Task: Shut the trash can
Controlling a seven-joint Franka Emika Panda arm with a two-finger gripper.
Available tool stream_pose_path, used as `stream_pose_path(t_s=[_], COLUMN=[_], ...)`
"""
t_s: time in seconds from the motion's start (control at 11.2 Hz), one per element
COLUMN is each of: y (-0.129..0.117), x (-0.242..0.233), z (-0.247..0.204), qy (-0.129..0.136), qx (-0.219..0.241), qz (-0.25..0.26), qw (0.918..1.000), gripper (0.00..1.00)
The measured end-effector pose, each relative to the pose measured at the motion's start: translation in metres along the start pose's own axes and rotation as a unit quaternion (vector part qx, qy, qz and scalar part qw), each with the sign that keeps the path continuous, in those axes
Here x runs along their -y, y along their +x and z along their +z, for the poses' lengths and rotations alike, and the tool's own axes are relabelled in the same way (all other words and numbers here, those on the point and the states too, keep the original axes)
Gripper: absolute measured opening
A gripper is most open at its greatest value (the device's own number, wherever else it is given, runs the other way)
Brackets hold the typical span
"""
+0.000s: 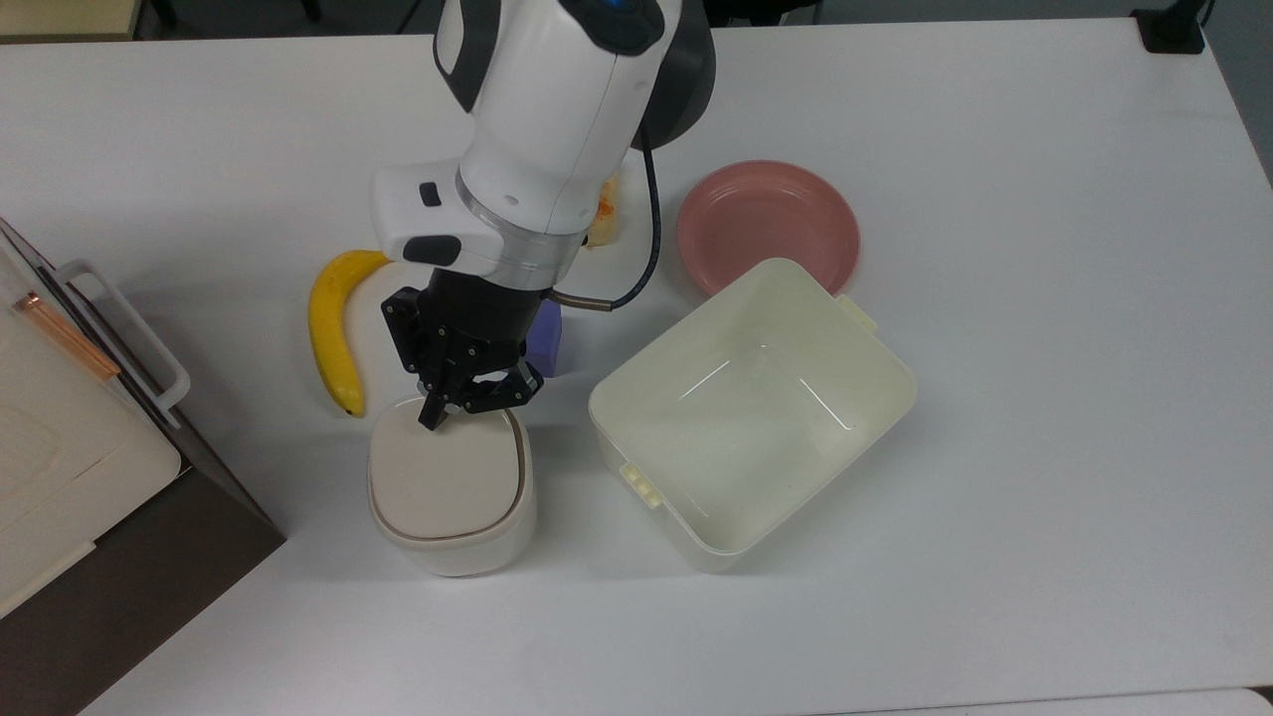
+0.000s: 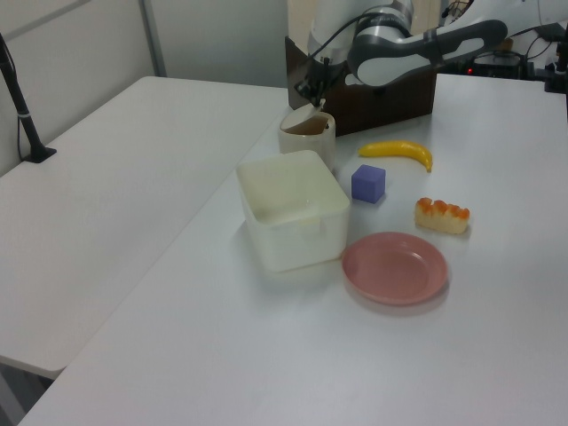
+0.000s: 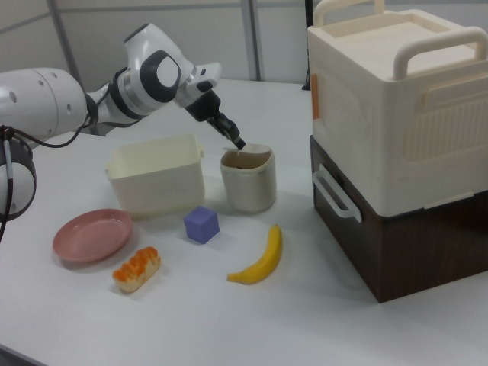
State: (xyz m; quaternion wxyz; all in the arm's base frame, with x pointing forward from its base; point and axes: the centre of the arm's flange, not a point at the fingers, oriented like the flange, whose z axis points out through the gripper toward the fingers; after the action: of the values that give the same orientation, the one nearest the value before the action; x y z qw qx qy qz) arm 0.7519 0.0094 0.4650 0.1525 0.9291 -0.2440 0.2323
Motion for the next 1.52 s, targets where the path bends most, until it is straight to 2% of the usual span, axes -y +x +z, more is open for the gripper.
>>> stream_pose_path(t_s=[0.45,1.52], y=[-0.016,-0.026], x=[0.000,-0.002], z=[0.020,0.029], qy=[-0.011,-0.017], qx=[0.021,0.032], qz=[-0.019,-0.026], qw=[0.9995,0.9990], gripper=[0.01,0.01])
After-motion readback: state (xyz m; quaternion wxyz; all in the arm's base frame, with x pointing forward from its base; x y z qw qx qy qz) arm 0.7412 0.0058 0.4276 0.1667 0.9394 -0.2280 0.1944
